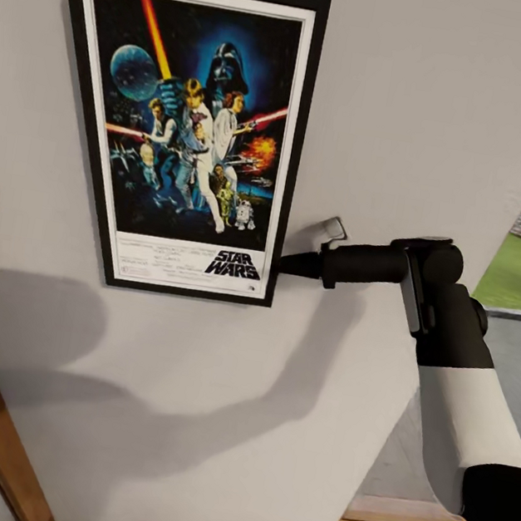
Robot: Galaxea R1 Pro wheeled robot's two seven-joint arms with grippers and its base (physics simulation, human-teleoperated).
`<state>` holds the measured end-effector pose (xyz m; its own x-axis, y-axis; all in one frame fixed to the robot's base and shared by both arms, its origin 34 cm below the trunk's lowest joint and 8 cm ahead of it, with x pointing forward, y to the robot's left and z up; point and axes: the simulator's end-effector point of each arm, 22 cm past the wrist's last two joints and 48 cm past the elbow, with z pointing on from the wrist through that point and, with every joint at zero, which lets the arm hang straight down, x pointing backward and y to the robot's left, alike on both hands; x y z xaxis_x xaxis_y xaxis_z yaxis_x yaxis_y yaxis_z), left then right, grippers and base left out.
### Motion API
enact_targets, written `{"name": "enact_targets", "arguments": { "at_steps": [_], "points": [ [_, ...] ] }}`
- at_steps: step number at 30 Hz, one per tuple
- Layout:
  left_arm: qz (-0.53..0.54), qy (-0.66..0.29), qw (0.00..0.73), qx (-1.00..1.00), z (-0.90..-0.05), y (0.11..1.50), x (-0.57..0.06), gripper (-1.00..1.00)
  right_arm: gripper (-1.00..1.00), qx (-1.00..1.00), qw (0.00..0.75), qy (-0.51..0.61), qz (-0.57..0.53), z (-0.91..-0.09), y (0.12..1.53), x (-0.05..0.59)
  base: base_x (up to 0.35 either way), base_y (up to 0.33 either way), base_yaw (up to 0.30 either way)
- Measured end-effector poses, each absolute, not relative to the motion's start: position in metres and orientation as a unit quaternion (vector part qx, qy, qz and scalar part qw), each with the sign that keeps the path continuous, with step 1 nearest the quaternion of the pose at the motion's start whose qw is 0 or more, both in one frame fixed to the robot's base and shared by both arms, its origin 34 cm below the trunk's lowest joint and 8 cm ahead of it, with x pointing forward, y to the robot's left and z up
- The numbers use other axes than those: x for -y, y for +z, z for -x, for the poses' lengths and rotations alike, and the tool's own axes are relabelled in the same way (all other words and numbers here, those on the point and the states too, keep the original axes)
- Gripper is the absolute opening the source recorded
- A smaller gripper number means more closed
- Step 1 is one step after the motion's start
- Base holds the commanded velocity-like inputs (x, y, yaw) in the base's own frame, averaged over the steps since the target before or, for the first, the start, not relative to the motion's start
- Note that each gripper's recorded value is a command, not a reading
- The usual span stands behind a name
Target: Pick up the poster from the kitchen countertop and hang it on one of the wall nails in the kitchen.
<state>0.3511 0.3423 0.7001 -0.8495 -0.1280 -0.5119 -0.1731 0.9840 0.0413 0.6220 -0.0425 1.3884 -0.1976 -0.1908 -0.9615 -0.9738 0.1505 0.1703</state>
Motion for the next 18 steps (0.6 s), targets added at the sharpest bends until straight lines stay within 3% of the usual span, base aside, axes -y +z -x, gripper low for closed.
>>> {"name": "enact_targets", "arguments": {
  "at_steps": [13,18],
  "points": [
    [0.078,0.043,0.264,-0.961,-0.351,0.701,-0.342,1.0,1.0,-0.61,0.414,0.48,0.475,-0.607,1.393,0.042,0.006,0.0,0.0],
    [0.078,0.043,0.263,-0.961,-0.352,0.7,-0.342,1.0,1.0,-0.623,0.429,0.46,0.466,-0.621,1.39,0.042,-0.192,0.0,0.0]
  ]
}}
